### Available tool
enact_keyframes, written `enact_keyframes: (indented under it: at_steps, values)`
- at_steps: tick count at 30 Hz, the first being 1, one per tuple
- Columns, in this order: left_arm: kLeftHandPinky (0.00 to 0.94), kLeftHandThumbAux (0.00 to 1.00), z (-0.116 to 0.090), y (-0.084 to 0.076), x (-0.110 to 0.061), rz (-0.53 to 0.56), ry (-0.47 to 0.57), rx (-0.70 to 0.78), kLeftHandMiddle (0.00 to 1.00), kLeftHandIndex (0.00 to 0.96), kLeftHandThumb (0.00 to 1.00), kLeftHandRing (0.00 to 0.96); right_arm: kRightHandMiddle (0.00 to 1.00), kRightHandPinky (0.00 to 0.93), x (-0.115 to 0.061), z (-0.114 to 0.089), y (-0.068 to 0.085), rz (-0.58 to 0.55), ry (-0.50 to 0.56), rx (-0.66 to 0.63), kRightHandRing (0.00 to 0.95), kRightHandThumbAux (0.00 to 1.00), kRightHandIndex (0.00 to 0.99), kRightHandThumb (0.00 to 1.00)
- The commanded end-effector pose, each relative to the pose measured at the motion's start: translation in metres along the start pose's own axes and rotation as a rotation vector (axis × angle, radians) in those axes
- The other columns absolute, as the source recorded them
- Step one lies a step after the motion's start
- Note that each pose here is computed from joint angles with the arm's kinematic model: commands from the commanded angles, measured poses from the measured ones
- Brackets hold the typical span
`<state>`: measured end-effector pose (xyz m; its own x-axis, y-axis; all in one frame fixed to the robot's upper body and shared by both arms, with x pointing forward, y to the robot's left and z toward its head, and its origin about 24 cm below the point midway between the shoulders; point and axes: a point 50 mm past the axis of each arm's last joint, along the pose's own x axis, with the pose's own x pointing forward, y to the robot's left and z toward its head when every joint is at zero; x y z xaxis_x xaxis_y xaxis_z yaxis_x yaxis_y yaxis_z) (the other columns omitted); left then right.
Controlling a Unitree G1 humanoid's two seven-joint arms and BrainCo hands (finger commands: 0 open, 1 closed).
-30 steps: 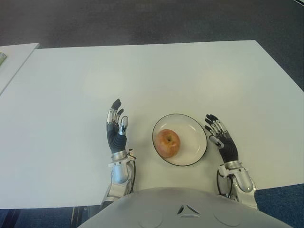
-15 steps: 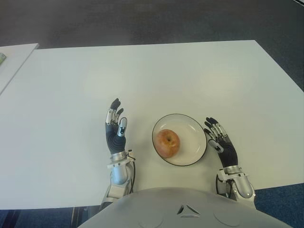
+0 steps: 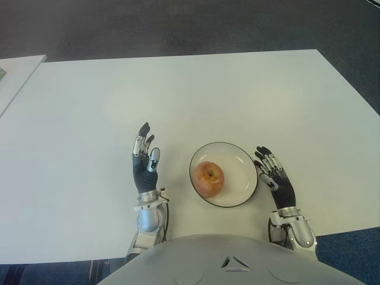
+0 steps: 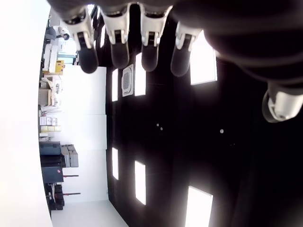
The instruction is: Put the apples into the plate.
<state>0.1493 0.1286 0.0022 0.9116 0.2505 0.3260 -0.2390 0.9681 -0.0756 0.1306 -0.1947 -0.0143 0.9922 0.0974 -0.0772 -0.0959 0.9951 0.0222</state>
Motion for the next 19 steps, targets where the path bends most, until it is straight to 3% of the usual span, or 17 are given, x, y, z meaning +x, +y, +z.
enact_keyframes:
  at_steps: [1,19]
  values:
    - [0.156,0.338,-0.026,0.028,-0.074,-0.049,0.329,0.145,0.123,0.188,0.025,0.108,0.084,0.000,-0.012,-0.026,0.008,-0.001,0.172,0.055,0.000,0.488,0.044,0.109]
    - [0.157,0.333,-0.013,0.037,-0.086,-0.028,0.323,0.162,0.132,0.207,0.026,0.111,0.096,0.000,-0.002,-0.023,0.024,0.045,0.179,0.063,0.007,0.464,0.042,0.073]
